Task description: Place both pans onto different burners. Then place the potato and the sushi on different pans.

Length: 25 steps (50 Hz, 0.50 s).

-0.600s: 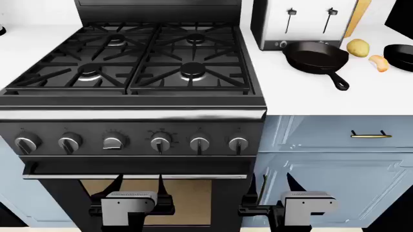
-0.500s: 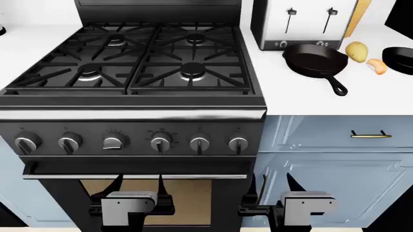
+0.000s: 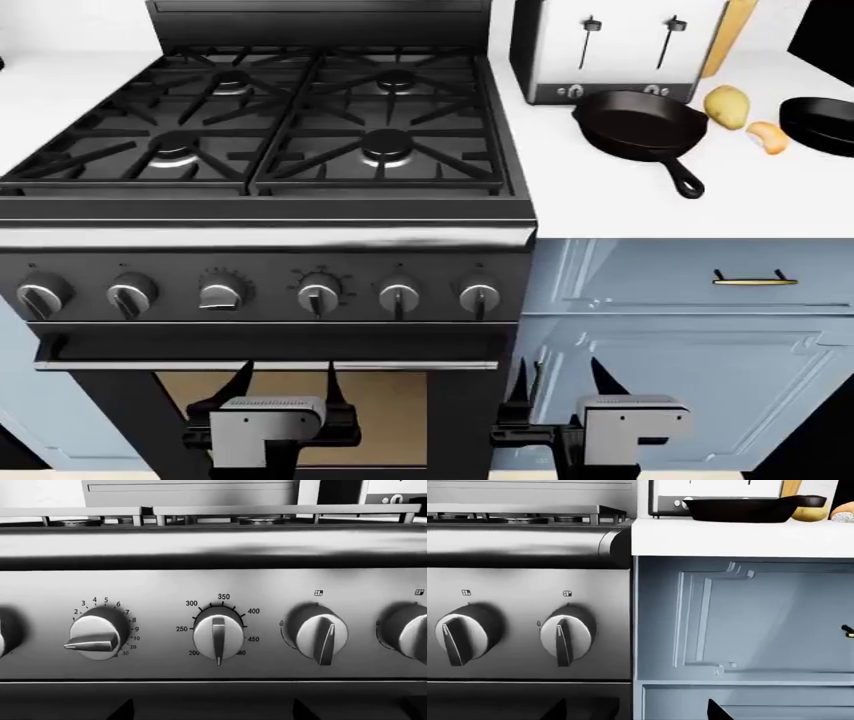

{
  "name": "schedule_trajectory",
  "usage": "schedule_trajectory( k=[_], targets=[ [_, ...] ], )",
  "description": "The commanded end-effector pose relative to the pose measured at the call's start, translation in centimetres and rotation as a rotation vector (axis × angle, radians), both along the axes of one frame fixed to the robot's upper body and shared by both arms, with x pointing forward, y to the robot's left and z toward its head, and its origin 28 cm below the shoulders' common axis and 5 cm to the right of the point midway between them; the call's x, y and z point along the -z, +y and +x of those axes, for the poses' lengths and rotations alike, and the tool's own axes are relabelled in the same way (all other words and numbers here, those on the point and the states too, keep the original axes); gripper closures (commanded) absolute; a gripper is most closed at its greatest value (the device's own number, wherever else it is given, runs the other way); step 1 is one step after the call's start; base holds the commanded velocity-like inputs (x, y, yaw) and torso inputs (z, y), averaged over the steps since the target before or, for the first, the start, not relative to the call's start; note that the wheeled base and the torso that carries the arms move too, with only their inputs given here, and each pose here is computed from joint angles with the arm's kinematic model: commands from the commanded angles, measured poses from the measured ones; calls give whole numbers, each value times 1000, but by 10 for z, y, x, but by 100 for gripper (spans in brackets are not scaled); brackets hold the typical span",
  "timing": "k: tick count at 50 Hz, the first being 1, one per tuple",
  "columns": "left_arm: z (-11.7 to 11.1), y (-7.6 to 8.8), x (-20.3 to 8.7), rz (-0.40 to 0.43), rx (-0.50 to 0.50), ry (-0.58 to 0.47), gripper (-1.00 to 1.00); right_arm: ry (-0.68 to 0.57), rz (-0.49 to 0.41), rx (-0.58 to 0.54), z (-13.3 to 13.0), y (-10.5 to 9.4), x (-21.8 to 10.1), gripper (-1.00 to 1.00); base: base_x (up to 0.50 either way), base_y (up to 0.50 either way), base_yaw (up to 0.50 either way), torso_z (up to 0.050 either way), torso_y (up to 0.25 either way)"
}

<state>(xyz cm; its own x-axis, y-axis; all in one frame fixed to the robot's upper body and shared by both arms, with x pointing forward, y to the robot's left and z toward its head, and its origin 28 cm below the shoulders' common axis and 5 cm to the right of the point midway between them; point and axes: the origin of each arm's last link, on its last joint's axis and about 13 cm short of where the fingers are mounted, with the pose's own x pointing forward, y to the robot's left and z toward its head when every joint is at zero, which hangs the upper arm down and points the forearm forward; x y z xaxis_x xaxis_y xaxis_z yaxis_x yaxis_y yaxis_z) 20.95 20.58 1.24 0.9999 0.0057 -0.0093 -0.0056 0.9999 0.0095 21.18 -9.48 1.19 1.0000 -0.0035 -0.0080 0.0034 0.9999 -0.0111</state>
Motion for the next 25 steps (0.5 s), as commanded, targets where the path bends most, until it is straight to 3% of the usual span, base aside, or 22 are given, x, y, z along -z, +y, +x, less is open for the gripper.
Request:
schedule_trajectory(
  k=[1,25],
  targets=[
    [0,0,0,0,-1,3,-100,3,-6,4,1,0,1,-100,0,-227,0,0,0],
    [-1,-1,0,-1,0,7,-100,11,-1,1,1,0,1,-100,0,-272,0,0,0]
  ],
)
